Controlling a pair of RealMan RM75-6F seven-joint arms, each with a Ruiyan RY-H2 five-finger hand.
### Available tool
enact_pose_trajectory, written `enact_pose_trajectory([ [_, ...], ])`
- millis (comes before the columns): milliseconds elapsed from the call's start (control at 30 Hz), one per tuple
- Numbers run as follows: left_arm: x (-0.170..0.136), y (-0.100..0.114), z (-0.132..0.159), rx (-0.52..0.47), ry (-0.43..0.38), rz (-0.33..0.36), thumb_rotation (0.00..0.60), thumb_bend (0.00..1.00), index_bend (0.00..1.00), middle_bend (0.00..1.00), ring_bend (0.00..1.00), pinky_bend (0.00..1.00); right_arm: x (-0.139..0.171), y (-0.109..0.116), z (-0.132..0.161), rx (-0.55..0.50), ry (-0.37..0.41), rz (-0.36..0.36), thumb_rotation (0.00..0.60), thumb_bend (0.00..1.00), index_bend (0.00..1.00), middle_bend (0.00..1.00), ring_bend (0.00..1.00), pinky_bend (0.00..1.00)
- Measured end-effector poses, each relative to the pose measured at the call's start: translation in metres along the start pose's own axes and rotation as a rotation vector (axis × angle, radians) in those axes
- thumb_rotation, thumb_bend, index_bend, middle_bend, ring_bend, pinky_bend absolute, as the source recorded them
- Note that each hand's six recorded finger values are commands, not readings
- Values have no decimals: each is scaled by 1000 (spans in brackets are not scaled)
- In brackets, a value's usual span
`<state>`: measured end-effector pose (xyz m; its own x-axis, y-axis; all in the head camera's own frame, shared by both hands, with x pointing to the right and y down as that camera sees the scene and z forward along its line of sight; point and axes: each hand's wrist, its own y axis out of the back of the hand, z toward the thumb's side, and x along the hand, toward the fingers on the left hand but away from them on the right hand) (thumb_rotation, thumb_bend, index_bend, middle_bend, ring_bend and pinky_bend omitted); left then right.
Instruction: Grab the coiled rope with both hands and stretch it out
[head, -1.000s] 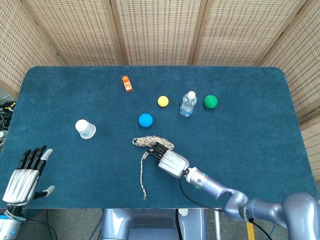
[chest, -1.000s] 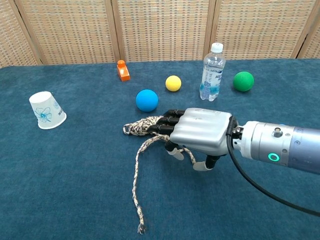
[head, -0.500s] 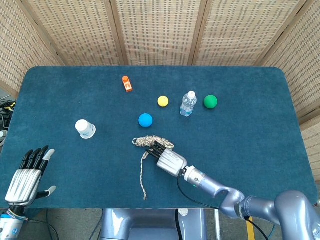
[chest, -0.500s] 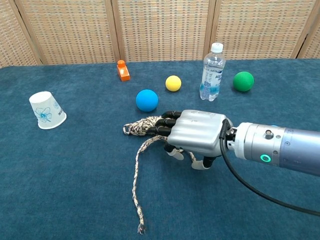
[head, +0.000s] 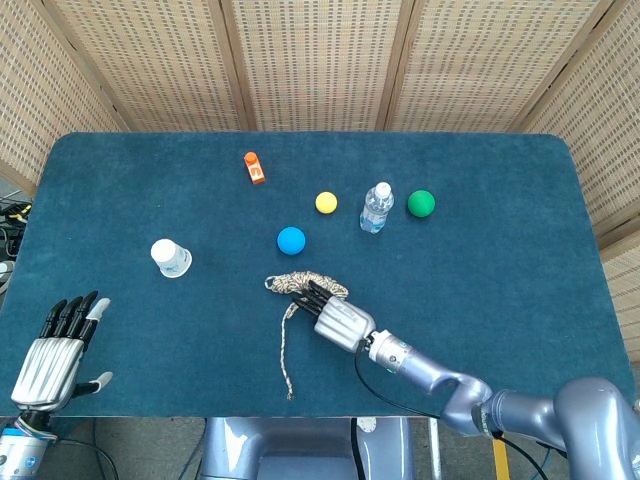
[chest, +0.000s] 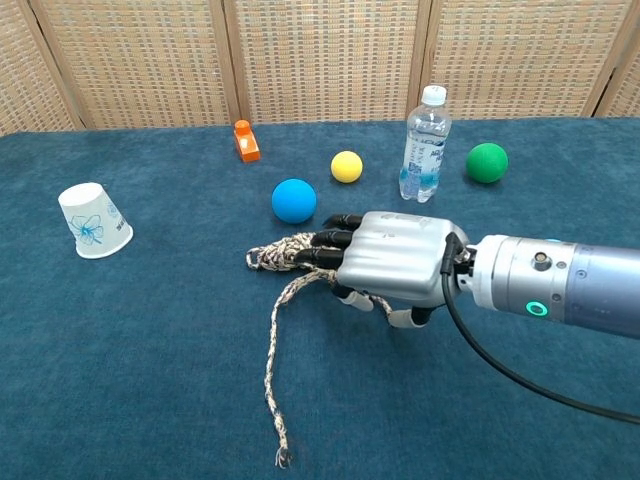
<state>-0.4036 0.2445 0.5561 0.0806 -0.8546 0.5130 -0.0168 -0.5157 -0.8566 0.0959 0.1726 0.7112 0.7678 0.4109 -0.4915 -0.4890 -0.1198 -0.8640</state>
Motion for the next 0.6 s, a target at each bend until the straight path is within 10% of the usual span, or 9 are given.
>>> enact_pose_trajectory([
  [600, 0, 0, 0, -3, -2, -5, 600, 0, 0, 0, 0, 0, -5, -13, 2, 9, -9, 62, 600, 322, 560, 0, 0, 0],
])
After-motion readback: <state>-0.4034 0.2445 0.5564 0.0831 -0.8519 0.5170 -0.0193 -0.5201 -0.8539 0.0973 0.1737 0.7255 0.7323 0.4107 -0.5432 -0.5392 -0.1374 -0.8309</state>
